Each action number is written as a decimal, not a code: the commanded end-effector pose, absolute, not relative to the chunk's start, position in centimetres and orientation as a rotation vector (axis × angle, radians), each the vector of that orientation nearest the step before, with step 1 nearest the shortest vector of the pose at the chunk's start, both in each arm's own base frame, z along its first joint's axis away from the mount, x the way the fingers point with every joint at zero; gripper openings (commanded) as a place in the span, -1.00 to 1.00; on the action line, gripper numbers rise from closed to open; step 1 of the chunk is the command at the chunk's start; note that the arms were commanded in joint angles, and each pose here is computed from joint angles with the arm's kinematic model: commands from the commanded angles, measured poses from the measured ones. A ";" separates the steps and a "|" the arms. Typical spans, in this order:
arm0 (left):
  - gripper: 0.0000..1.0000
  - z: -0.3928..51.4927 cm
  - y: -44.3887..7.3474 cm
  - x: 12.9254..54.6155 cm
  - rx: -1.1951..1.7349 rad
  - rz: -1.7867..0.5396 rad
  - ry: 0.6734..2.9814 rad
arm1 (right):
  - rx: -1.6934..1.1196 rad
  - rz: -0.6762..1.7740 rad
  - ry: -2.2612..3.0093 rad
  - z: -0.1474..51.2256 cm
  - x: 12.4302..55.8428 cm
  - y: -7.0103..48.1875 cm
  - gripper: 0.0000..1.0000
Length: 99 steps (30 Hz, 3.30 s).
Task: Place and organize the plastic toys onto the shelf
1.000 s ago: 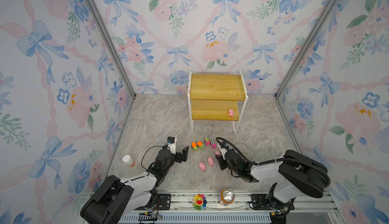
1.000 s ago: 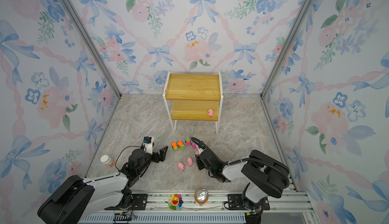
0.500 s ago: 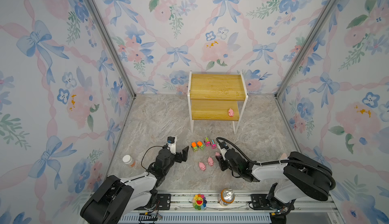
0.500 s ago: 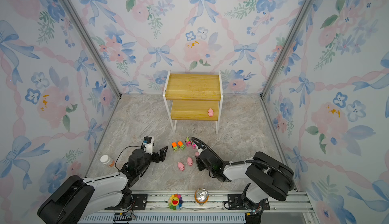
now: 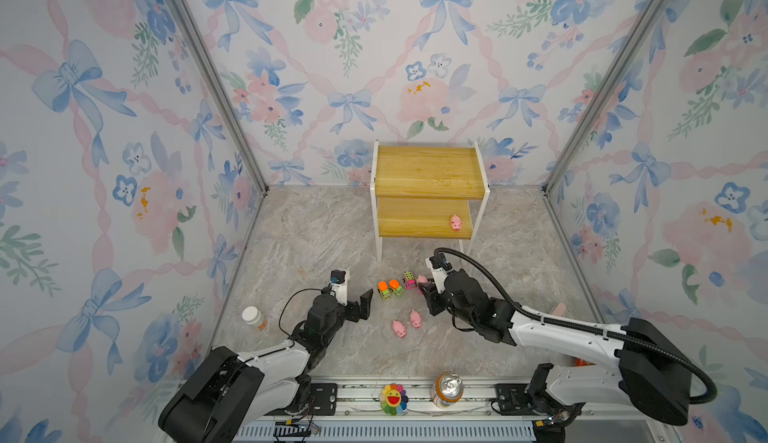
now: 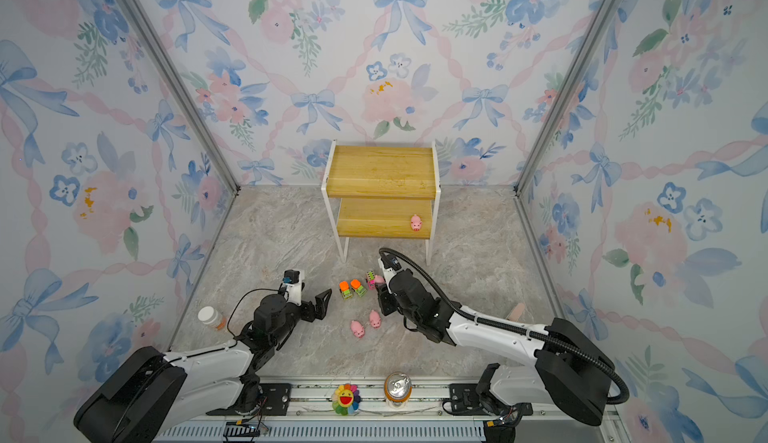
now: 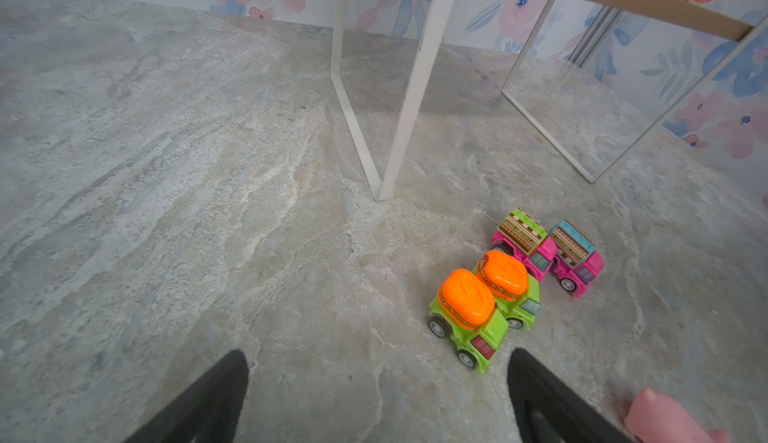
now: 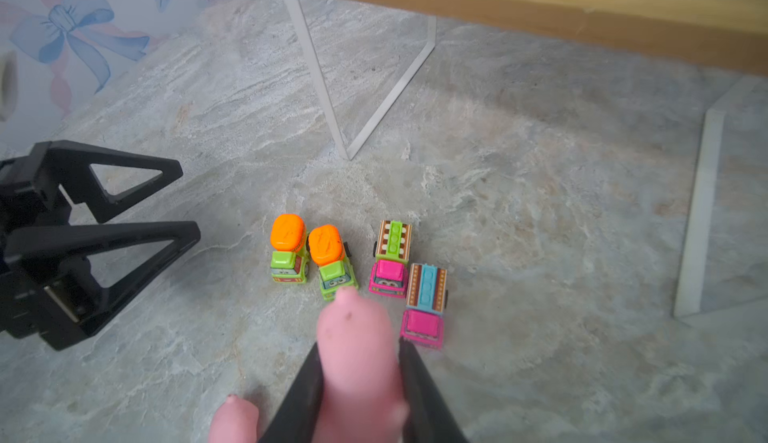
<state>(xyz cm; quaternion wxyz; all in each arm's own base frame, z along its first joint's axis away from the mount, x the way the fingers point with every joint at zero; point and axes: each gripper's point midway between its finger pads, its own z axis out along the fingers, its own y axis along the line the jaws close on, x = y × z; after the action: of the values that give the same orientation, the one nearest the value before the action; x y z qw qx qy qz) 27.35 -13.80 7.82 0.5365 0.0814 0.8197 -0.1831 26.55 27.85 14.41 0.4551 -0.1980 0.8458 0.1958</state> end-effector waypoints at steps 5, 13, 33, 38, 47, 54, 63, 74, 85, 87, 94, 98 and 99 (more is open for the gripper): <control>0.96 8.5 -14.3 27.4 0.202 -0.464 1.936 | -0.393 0.419 2.033 18.4 29.9 26.4 -0.41; 0.96 8.2 -14.2 27.4 0.201 -0.454 1.942 | -0.298 0.389 1.959 22.6 33.4 26.0 -0.43; 0.96 8.2 -14.3 27.4 0.207 -0.458 1.945 | -0.055 0.226 1.899 23.9 38.2 25.4 -0.43; 0.96 8.2 -14.3 27.4 0.205 -0.455 1.944 | -0.027 0.206 1.903 23.6 39.3 25.3 -0.42; 0.96 8.2 -14.2 27.5 0.204 -0.450 1.946 | -0.008 0.198 1.903 23.0 40.6 25.2 -0.42; 0.96 8.1 -14.1 27.5 0.202 -0.444 1.946 | 0.005 0.195 1.910 22.5 41.3 24.5 -0.42; 0.96 8.0 -14.0 27.5 0.202 -0.438 1.948 | -0.044 0.203 1.924 21.6 42.1 25.1 -0.43; 0.96 8.0 -13.8 27.5 0.199 -0.426 1.947 | -0.053 0.199 1.914 20.9 42.3 25.1 -0.43; 0.96 7.9 -13.8 27.5 0.200 -0.423 1.950 | -0.063 0.193 1.921 20.3 42.1 25.4 -0.43; 0.96 8.0 -13.8 27.5 0.198 -0.422 1.948 | -0.071 0.179 1.924 20.2 42.0 25.4 -0.42; 0.96 8.0 -13.8 27.5 0.200 -0.424 1.947 | -0.094 0.142 1.935 19.3 41.2 25.6 -0.42; 0.96 8.1 -13.8 27.5 0.199 -0.427 1.945 | -0.104 0.127 1.937 19.1 41.0 25.7 -0.42; 0.96 8.0 -13.8 27.5 0.199 -0.427 1.945 | -0.104 0.127 1.936 19.2 40.9 25.8 -0.42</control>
<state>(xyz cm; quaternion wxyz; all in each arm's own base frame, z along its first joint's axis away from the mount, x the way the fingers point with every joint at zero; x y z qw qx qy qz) 27.33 -13.85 7.87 0.5368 0.0823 0.8191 -0.1845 41.11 25.77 19.74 0.5624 -0.0411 0.8230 0.0685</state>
